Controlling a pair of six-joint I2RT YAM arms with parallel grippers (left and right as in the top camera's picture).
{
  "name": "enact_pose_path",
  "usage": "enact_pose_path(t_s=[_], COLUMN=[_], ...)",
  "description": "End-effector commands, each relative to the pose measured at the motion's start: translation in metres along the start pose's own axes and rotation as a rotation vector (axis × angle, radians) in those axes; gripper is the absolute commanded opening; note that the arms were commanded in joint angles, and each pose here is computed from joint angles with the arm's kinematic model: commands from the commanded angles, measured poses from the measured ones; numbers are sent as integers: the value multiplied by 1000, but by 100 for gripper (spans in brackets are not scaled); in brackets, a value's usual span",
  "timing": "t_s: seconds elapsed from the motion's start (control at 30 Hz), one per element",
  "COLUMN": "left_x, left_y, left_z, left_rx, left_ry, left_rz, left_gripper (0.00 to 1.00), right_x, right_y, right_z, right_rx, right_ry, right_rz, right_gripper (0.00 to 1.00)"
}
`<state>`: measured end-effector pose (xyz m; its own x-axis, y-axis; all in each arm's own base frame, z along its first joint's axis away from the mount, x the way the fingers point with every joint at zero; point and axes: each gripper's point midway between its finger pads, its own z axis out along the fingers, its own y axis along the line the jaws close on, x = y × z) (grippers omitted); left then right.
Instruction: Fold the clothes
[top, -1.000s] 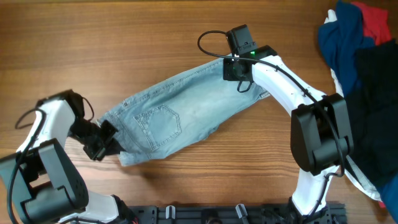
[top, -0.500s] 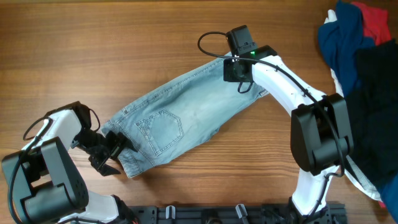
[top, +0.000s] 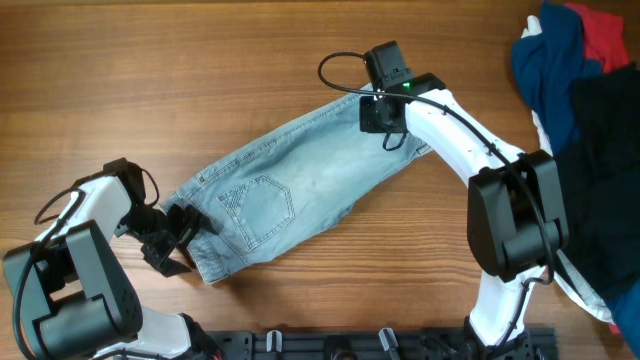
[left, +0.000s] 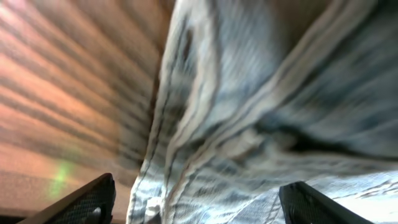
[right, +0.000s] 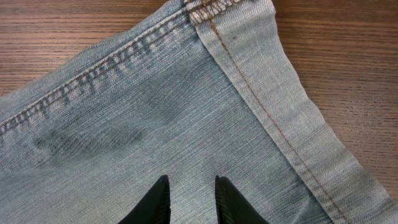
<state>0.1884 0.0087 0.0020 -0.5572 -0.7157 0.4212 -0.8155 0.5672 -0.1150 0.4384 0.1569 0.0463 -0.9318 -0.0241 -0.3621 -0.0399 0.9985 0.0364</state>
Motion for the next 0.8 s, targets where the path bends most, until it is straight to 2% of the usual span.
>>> enact_pose_path(t_s=[0.0,0.1,0.2,0.23,0.33,0.37,0.4,0.43,0.57,0.77], left_x=[-12,-17,-13,-12,-12,-12,-13,-15,-36,-93], left_y=[-1,-5,-1,1,5,6,5,4,-4,-20], left_z=[3,4,11,15,25,26,25,25,13,-35], left_rx=[-2,23,19,18,24,26,29,34,85,210], left_ry=[-45,-61,-50,-49,-57,-58,-63,-70,-132,-307], left_rz=[-52,-48,-52,-53,-55,-54,-52,-54,-77,-109], left_gripper=[87,88,85,80,54,33,7,4,4,4], right_x=[1,2,4,4,8,9,10,11,14,9], right_y=[-5,-5,-6,-6,-7,-8,-8,-9,-10,-9], right_z=[3,3,3,3,3,3,3,2,-1,-13], right_rx=[21,21,24,25,29,31,32,34,38,27], right_ry=[6,8,15,18,31,37,41,46,55,36], right_rz=[-10,-10,-10,-11,-11,-12,-11,-10,14,14], right_gripper=[24,24,24,24,24,24,24,24,24,23])
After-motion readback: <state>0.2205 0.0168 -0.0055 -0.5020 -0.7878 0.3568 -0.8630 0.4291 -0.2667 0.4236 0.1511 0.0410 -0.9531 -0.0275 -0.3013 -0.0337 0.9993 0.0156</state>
